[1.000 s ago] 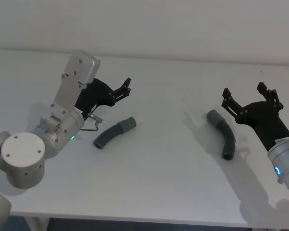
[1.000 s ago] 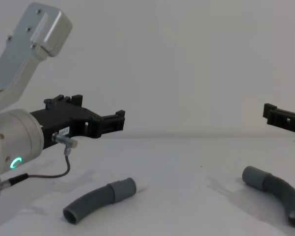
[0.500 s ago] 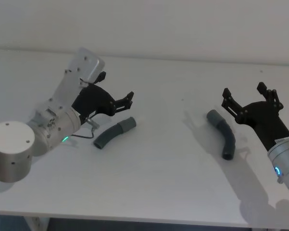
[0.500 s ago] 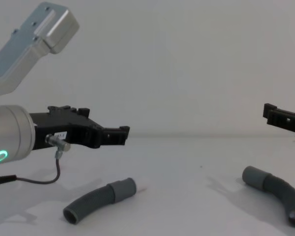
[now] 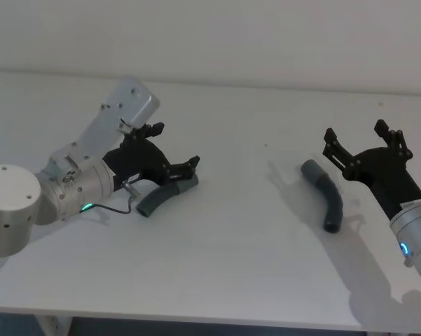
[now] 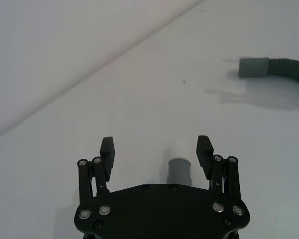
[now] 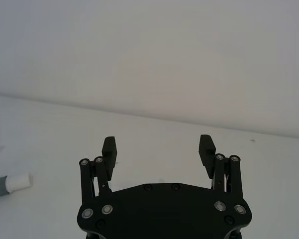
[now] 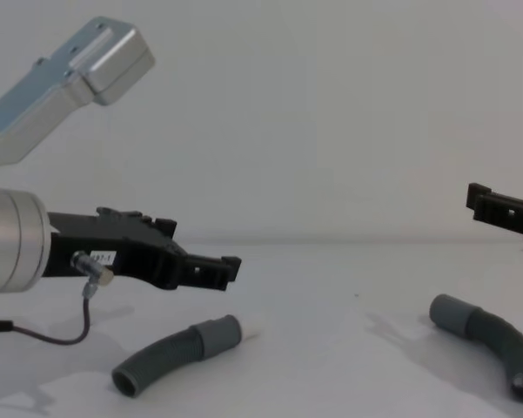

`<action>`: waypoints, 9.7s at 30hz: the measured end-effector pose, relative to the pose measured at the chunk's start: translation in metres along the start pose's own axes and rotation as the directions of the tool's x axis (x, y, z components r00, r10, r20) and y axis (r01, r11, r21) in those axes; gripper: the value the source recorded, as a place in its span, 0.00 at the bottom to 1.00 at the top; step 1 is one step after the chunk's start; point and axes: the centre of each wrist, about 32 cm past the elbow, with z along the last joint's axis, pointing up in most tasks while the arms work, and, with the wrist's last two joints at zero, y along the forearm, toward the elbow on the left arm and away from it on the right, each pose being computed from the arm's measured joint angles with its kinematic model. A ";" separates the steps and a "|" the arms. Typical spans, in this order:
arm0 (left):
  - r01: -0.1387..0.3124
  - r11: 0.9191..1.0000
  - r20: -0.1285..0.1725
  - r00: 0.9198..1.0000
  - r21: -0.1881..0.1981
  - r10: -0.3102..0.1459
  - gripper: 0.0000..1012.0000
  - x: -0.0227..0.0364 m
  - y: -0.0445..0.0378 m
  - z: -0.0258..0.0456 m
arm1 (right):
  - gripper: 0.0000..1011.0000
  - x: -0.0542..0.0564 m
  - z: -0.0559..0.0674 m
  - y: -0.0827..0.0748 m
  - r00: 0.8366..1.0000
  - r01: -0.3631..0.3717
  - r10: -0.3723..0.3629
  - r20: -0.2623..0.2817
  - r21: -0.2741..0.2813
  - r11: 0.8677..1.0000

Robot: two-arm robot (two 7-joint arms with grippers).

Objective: Use both hands to pick up one end of the pipe from the table, align the ends, and insert them.

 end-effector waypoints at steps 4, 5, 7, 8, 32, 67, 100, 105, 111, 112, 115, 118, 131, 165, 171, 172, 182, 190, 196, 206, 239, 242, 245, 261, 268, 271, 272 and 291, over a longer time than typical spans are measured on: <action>0.024 0.999 -0.004 1.000 0.022 -0.024 0.99 0.0021 0.0012 -0.0003 | 0.99 0.000 0.000 0.000 1.000 0.000 0.000 0.000 0.000 1.000; 0.024 0.999 -0.004 1.000 0.022 -0.024 0.99 0.0021 0.0012 -0.0003 | 0.99 0.000 0.000 0.000 1.000 0.000 0.000 0.000 0.000 1.000; 0.038 0.999 -0.010 0.999 0.036 -0.038 0.99 0.0033 0.0017 -0.0015 | 0.99 0.000 0.000 0.000 1.000 0.000 0.000 0.000 0.000 1.000; 0.038 0.999 -0.010 0.999 0.036 -0.038 0.99 0.0033 0.0017 -0.0015 | 0.99 0.000 0.000 0.000 1.000 0.000 0.000 0.000 0.000 1.000; 0.110 0.985 -0.067 0.993 0.132 -0.102 0.99 0.0088 -0.0039 -0.0091 | 0.99 0.000 0.000 0.000 1.000 0.000 0.000 0.000 0.000 1.000; 0.161 0.966 -0.106 0.984 0.202 -0.142 0.99 0.0125 -0.0178 -0.0064 | 0.99 0.000 0.000 0.000 1.000 0.000 0.000 0.000 0.000 1.000; 0.177 0.960 -0.123 0.980 0.216 -0.153 0.41 0.0132 -0.0231 -0.0063 | 0.99 0.000 0.000 0.000 1.000 0.000 0.000 0.000 0.000 1.000; 0.178 0.960 -0.124 0.980 0.216 -0.154 0.35 0.0131 -0.0233 -0.0062 | 0.99 0.000 0.000 0.000 1.000 0.000 0.000 0.000 0.000 1.000; 0.178 0.960 -0.125 0.980 0.216 -0.154 0.35 0.0132 -0.0235 -0.0063 | 0.99 0.000 0.000 0.000 1.000 0.000 0.000 0.000 0.000 1.000; 0.178 0.960 -0.125 0.980 0.217 -0.154 0.35 0.0132 -0.0235 -0.0063 | 0.99 0.000 0.000 0.000 1.000 0.000 0.000 0.000 0.000 1.000; 0.178 0.960 -0.125 0.980 0.217 -0.154 0.35 0.0132 -0.0235 -0.0062 | 0.99 0.000 0.000 0.000 1.000 -0.001 0.001 0.001 -0.001 1.000; 0.178 0.960 -0.125 0.980 0.217 -0.154 0.35 0.0133 -0.0235 -0.0062 | 0.99 0.002 0.000 0.000 1.000 -0.008 0.008 0.006 -0.008 1.000; 0.178 0.960 -0.124 0.980 0.217 -0.154 0.35 0.0133 -0.0235 -0.0062 | 0.99 0.016 0.013 -0.006 0.991 -0.107 0.116 0.065 -0.126 0.986; 0.178 0.960 -0.124 0.980 0.217 -0.154 0.35 0.0133 -0.0235 -0.0062 | 0.99 0.027 0.008 -0.003 0.977 -0.173 0.203 0.065 -0.314 0.934; 0.178 0.960 -0.124 0.980 0.217 -0.154 0.35 0.0133 -0.0235 -0.0062 | 0.99 0.028 0.005 0.001 0.978 -0.173 0.203 0.057 -0.329 0.928; 0.178 0.960 -0.124 0.980 0.217 -0.154 0.35 0.0133 -0.0235 -0.0062 | 0.99 0.029 0.004 0.002 0.978 -0.173 0.202 0.054 -0.333 0.927; 0.178 0.960 -0.124 0.980 0.217 -0.154 0.35 0.0133 -0.0235 -0.0062 | 0.99 0.030 -0.001 0.008 0.980 -0.172 0.197 0.037 -0.357 0.918; 0.178 0.960 -0.124 0.980 0.217 -0.154 0.35 0.0133 -0.0235 -0.0062 | 0.99 0.031 -0.005 0.012 0.980 -0.173 0.198 0.029 -0.376 0.910; 0.178 0.960 -0.124 0.980 0.217 -0.154 0.35 0.0133 -0.0235 -0.0062 | 0.99 0.031 -0.008 0.015 0.979 -0.175 0.201 0.027 -0.389 0.905; 0.178 0.960 -0.124 0.980 0.217 -0.154 0.35 0.0133 -0.0235 -0.0062 | 0.99 0.030 -0.009 0.018 0.980 -0.173 0.197 0.021 -0.402 0.899; 0.178 0.960 -0.124 0.980 0.217 -0.154 0.35 0.0133 -0.0235 -0.0062 | 0.27 0.029 -0.009 0.020 0.984 -0.164 0.180 -0.004 -0.428 0.889; 0.178 0.960 -0.124 0.980 0.217 -0.154 0.35 0.0133 -0.0235 -0.0062 | 0.21 0.029 -0.009 0.020 0.984 -0.164 0.180 -0.005 -0.429 0.888; 0.178 0.960 -0.124 0.980 0.217 -0.154 0.35 0.0133 -0.0235 -0.0062 | 0.18 0.029 -0.009 0.020 0.984 -0.164 0.180 -0.005 -0.429 0.888; 0.171 0.963 -0.116 0.982 0.208 -0.149 0.35 0.0135 -0.0235 -0.0055 | 0.17 0.028 -0.010 0.019 0.984 -0.166 0.179 -0.007 -0.411 0.896; 0.145 0.973 -0.080 0.988 0.178 -0.132 0.35 0.0152 -0.0235 -0.0008 | 0.16 0.027 -0.006 0.020 0.983 -0.172 0.182 -0.004 -0.338 0.925; 0.133 0.978 -0.062 0.990 0.158 -0.124 0.35 0.0170 -0.0236 0.0028 | 0.16 0.026 -0.002 0.020 0.983 -0.176 0.184 -0.001 -0.294 0.939; 0.129 0.981 -0.054 0.991 0.147 -0.122 0.35 0.0180 -0.0237 0.0051 | 0.16 0.026 -0.002 0.021 0.983 -0.177 0.185 -0.001 -0.284 0.942; 0.186 0.982 0.037 0.982 0.039 -0.187 0.35 0.0382 -0.0250 0.0248 | 0.16 0.040 0.022 0.025 0.947 -0.317 0.319 0.024 -0.058 0.947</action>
